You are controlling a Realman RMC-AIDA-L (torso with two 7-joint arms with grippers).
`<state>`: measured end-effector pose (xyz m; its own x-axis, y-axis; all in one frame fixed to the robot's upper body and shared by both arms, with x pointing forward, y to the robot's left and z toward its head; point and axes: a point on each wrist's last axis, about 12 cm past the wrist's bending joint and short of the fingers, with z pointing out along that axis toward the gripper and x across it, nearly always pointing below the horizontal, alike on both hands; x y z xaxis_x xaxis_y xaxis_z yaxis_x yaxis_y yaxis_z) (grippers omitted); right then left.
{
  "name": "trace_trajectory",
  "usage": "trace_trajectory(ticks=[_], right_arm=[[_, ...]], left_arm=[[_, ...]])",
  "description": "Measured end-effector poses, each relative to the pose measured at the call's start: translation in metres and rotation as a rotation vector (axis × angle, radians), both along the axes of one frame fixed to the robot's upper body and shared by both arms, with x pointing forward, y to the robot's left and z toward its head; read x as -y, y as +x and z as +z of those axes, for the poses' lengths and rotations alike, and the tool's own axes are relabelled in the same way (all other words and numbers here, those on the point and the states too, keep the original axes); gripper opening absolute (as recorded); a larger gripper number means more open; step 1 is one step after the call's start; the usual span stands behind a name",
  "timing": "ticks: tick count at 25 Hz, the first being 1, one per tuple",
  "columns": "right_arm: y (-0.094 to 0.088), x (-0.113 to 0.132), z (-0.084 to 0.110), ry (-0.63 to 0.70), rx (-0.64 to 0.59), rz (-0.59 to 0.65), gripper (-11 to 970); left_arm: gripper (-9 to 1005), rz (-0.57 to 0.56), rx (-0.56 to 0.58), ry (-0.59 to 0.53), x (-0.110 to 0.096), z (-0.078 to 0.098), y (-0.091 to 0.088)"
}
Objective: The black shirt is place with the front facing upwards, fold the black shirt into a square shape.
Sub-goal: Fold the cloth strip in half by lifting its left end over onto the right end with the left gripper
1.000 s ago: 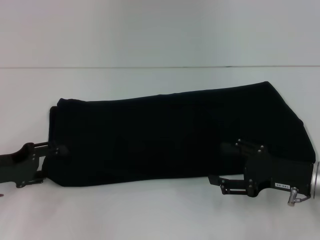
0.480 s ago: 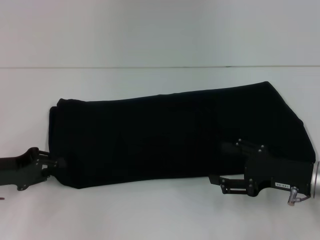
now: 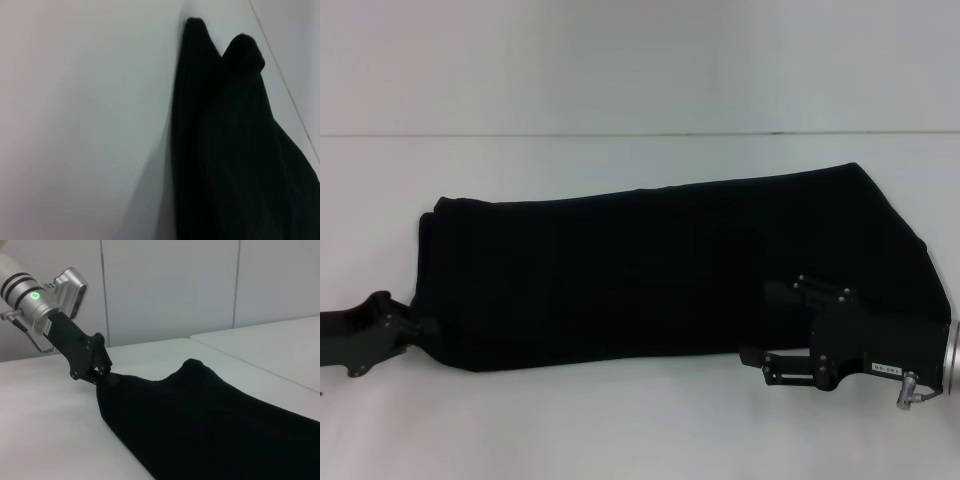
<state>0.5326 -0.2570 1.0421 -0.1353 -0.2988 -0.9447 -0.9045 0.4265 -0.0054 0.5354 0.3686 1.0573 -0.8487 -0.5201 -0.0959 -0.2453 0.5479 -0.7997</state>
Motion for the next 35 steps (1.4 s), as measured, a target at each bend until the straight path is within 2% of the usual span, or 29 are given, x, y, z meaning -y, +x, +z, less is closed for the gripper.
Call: trace_trajectory(ticks=[5, 14, 18, 20, 23, 26, 30, 33, 35], right_arm=[[0.002, 0.003, 0.002, 0.012, 0.006, -0.027, 910], [-0.001, 0.026, 0.002, 0.049, 0.011, -0.152, 906], [-0.005, 0.035, 0.001, 0.059, 0.01, -0.198, 904], [-0.006, 0.036, 0.0, 0.061, 0.008, -0.206, 903], [-0.008, 0.037, -0.002, 0.058, 0.001, -0.213, 901], [-0.01, 0.037, -0.004, 0.057, -0.005, -0.218, 900], [-0.015, 0.039, -0.008, 0.058, -0.019, -0.229, 898], [-0.02, 0.04, -0.011, 0.061, -0.031, -0.238, 897], [-0.022, 0.041, -0.013, 0.062, -0.037, -0.242, 896]], left_arm=[[5, 0.023, 0.018, 0.044, -0.022, 0.008, -0.003], [5, 0.149, 0.017, 0.158, -0.092, 0.033, -0.022], [5, 0.165, 0.021, 0.154, -0.103, 0.04, -0.027], [5, 0.147, 0.058, 0.114, -0.1, 0.05, -0.022], [5, 0.088, 0.125, 0.035, -0.084, 0.066, -0.006], [5, 0.013, 0.222, -0.059, -0.057, 0.088, 0.02], [5, -0.134, 0.325, -0.149, -0.001, 0.117, 0.062], [5, -0.278, 0.37, -0.17, 0.058, 0.136, 0.093], [5, -0.36, 0.388, -0.164, 0.093, 0.144, 0.105]])
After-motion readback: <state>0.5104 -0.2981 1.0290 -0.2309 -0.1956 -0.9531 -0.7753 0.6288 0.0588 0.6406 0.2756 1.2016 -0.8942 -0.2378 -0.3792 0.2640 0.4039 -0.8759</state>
